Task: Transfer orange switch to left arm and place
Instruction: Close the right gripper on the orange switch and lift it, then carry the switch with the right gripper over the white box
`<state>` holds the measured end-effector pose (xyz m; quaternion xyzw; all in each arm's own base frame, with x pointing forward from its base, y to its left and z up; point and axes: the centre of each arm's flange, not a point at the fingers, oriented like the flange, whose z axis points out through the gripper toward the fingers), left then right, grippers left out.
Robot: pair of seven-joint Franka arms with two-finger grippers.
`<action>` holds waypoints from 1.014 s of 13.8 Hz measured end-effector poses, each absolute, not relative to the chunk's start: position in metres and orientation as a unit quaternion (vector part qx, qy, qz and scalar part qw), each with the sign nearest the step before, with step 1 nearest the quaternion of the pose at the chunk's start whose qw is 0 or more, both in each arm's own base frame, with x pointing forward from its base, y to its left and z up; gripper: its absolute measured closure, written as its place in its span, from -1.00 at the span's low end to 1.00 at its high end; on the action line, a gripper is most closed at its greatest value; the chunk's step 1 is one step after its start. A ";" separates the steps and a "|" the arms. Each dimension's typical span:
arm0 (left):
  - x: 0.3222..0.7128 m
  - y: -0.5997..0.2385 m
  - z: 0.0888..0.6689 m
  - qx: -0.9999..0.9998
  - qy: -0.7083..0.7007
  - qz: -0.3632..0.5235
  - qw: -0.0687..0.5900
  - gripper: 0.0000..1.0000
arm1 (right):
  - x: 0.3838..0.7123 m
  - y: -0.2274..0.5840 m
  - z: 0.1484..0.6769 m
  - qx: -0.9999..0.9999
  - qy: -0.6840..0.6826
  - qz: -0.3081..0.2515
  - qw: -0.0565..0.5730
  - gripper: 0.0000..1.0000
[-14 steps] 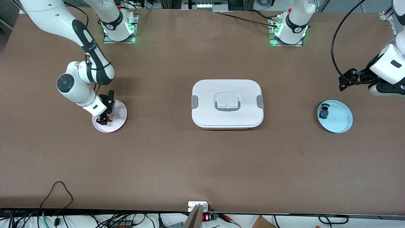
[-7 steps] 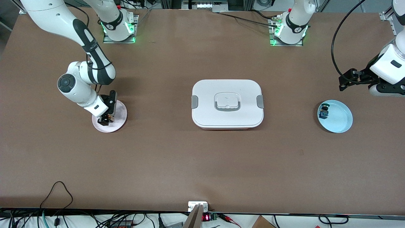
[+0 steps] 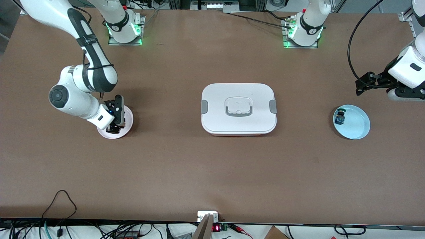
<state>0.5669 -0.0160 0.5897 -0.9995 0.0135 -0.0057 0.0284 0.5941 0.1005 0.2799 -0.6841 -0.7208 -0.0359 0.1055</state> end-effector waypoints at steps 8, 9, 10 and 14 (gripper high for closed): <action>0.566 -0.016 0.589 -1.000 0.013 0.000 0.028 -1.00 | 0.589 0.197 0.315 -0.708 -0.626 -0.173 0.277 -0.49; 0.565 -0.016 0.590 -1.000 0.013 0.000 0.028 -1.00 | 0.587 0.208 0.318 -0.704 -0.617 -0.188 0.296 -0.49; 0.565 -0.016 0.590 -1.000 0.013 0.001 0.028 -1.00 | 0.586 0.221 0.324 -0.700 -0.607 -0.205 0.317 -0.49; 0.565 -0.016 0.590 -1.000 0.013 0.001 0.028 -1.00 | 0.583 0.273 0.357 -0.668 -0.557 -0.282 0.404 -0.49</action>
